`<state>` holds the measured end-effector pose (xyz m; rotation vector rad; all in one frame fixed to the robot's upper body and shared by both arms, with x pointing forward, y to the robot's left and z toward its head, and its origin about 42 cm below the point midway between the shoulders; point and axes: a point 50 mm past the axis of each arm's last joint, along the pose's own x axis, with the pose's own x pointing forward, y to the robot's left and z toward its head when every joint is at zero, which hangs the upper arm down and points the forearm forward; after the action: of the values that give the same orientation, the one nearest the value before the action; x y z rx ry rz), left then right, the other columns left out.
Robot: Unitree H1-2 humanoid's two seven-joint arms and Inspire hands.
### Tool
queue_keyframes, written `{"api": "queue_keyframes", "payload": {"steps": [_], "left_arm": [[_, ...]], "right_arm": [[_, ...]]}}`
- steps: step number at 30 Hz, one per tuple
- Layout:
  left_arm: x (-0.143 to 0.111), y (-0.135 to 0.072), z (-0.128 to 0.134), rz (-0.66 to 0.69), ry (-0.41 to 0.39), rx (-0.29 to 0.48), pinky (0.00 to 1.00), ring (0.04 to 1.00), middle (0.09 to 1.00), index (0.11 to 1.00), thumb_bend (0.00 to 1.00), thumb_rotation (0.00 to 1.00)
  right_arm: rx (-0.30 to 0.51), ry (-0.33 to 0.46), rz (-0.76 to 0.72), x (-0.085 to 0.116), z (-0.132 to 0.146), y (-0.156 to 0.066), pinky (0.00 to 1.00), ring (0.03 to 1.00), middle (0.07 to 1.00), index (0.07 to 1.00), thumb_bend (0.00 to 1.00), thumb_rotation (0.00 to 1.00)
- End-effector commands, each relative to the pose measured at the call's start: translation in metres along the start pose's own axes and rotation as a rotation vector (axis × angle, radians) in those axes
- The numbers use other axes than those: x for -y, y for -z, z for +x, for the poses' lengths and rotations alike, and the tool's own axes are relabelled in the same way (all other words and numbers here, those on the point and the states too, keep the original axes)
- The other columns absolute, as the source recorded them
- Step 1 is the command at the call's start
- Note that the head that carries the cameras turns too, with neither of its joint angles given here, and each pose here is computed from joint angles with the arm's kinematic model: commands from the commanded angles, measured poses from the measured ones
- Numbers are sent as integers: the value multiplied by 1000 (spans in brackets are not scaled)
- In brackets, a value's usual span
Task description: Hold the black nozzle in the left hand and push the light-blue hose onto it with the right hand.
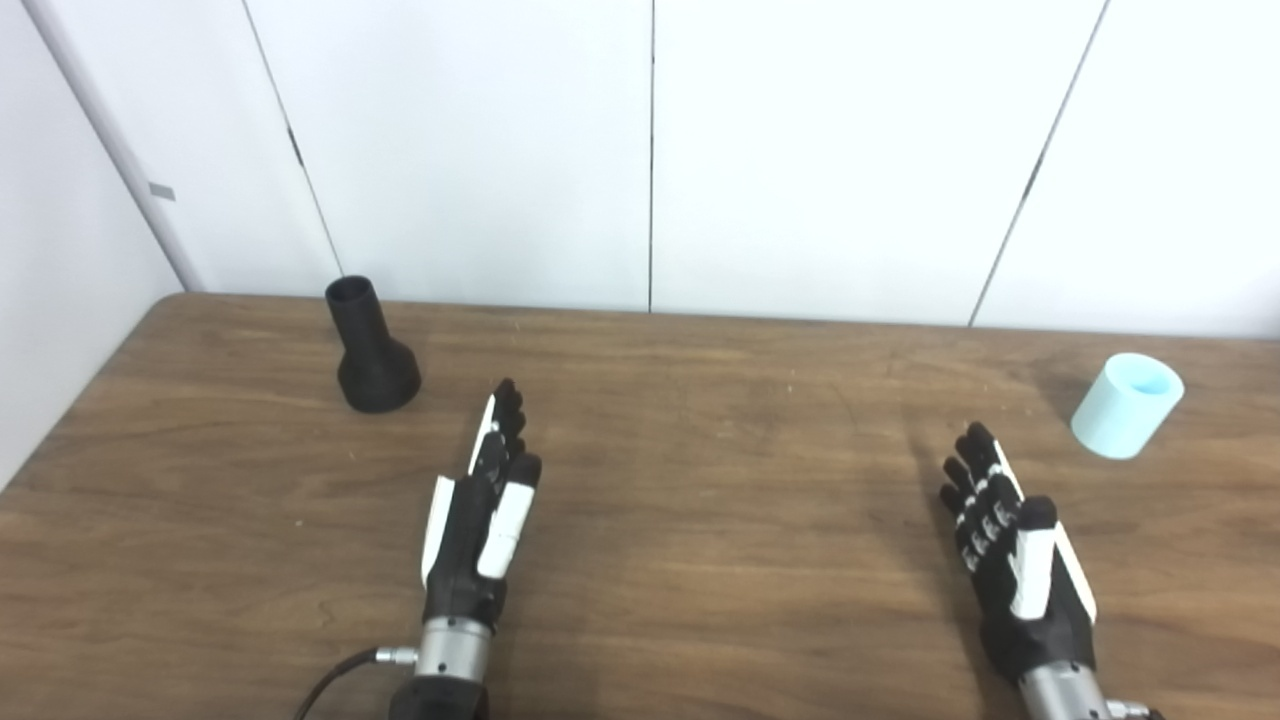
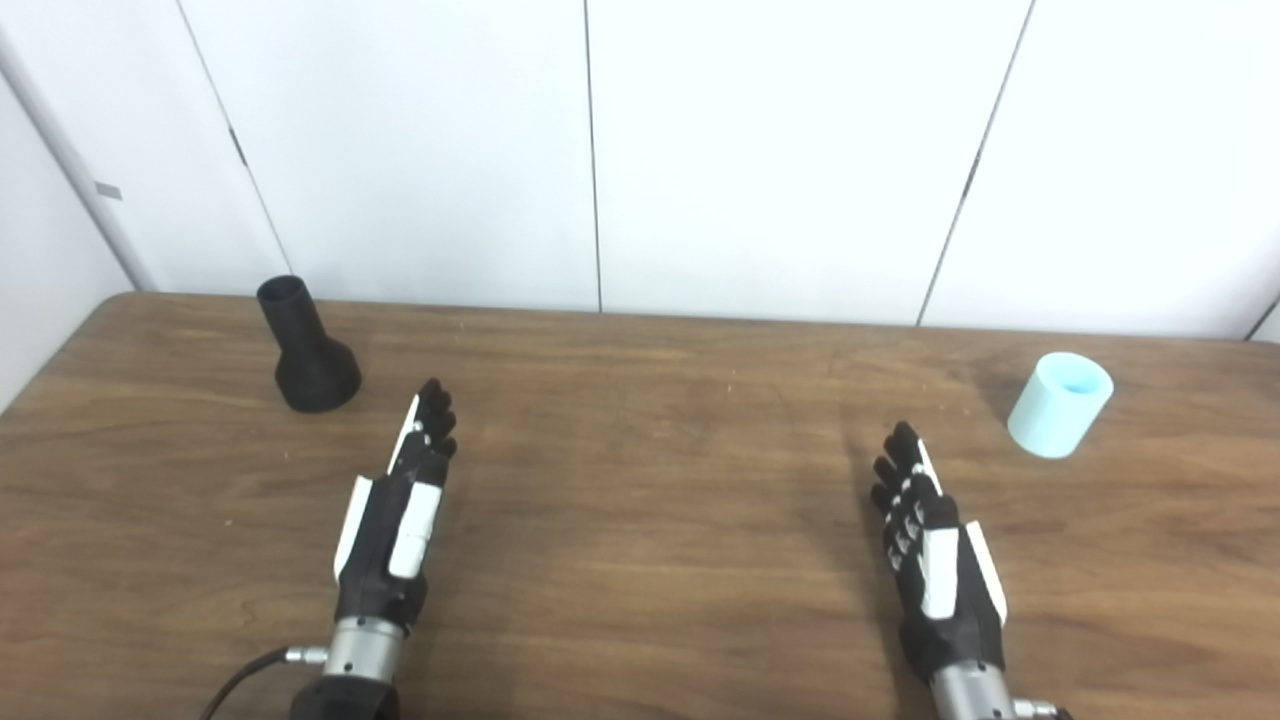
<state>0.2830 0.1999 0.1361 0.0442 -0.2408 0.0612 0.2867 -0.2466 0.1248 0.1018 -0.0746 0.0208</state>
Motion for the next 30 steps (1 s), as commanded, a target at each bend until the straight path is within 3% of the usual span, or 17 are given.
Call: {"api": "queue_keyframes", "payload": {"steps": [1,7,8,11,15,21,30], "left_arm": [[-3,-9,4,26,1,65,1000,1000,1000,1000,895,929],[-19,-33,7,152,-54,142,1000,1000,1000,1000,910,960],[-25,-40,9,203,-78,190,1000,1000,1000,1000,949,949],[-46,-53,18,350,-159,330,967,941,988,1000,914,967],[-63,-58,27,426,-224,413,896,894,962,1000,900,940],[-94,-65,39,457,-327,426,968,926,974,1000,915,868],[-134,-55,48,514,-447,394,1000,972,986,1000,818,770]], "right_arm": [[17,-7,2,-1,-1,1,1000,1000,1000,1000,698,1000],[15,-5,2,-2,-2,1,1000,1000,1000,1000,700,1000],[13,-5,1,-2,-1,2,1000,1000,1000,1000,700,1000],[10,-5,-1,-3,-1,2,1000,1000,1000,1000,701,1000],[11,-6,-4,-3,-1,1,1000,1000,1000,1000,701,1000],[7,-9,-9,-1,-1,0,1000,1000,1000,1000,701,1000],[9,-7,-13,0,0,-3,1000,1000,1000,1000,701,1000]]}}
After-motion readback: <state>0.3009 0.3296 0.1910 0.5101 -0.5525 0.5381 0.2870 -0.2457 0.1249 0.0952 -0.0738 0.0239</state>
